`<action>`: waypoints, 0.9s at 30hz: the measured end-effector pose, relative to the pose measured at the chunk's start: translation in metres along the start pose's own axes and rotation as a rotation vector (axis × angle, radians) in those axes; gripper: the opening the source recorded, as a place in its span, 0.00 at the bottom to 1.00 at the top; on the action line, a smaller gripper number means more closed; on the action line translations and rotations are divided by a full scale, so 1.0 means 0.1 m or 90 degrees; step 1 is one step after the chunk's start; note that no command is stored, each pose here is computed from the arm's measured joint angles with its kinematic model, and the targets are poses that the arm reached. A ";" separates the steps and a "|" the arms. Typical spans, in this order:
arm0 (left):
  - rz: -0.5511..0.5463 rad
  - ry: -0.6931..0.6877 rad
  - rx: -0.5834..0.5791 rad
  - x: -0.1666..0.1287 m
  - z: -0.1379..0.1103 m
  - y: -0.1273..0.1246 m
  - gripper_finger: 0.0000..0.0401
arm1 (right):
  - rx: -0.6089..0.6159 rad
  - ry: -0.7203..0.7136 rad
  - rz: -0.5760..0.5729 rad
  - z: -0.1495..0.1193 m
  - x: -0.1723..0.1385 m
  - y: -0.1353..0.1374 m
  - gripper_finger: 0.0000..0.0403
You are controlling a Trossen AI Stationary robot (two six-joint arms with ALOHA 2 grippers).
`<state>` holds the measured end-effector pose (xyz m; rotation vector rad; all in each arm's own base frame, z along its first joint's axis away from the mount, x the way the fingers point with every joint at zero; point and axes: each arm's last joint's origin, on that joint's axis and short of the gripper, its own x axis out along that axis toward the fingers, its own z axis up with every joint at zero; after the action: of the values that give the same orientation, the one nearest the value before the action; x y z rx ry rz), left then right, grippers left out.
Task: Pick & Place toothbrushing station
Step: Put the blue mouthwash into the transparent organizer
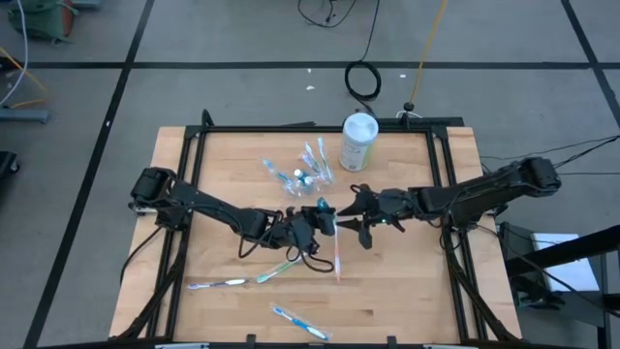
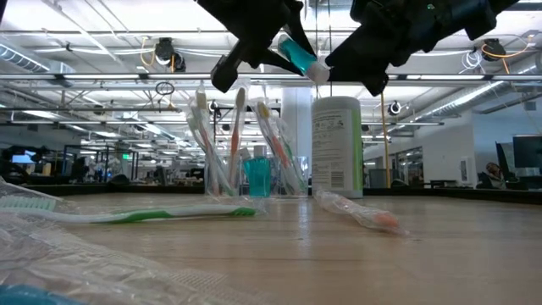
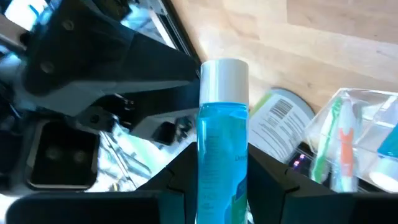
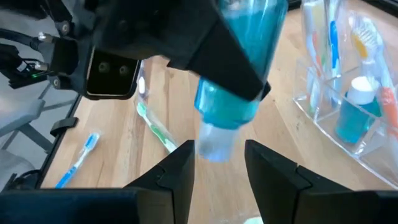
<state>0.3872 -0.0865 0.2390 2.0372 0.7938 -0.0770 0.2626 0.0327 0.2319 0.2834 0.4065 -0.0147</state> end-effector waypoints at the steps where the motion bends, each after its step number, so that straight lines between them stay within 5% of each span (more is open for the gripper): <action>1: -0.003 0.011 -0.014 0.00 0.00 0.00 0.26 | -0.004 -0.002 0.001 0.01 -0.01 0.00 0.33; 9: -0.018 0.105 -0.226 -0.08 -0.30 0.03 0.26 | -0.022 0.007 -0.002 0.02 -0.09 0.00 0.33; 21: -0.042 0.038 -0.686 -0.69 -1.37 0.00 0.26 | -0.027 0.016 -0.005 -0.05 -0.08 -0.02 0.33; 27: -0.092 -0.035 -0.864 -0.92 -1.74 -0.15 0.26 | -0.109 -0.043 -0.034 0.03 -0.08 -0.02 0.33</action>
<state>0.2635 0.0088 0.3604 0.6911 0.6536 0.2630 0.2558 0.0294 0.2369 0.1032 0.3464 -0.0422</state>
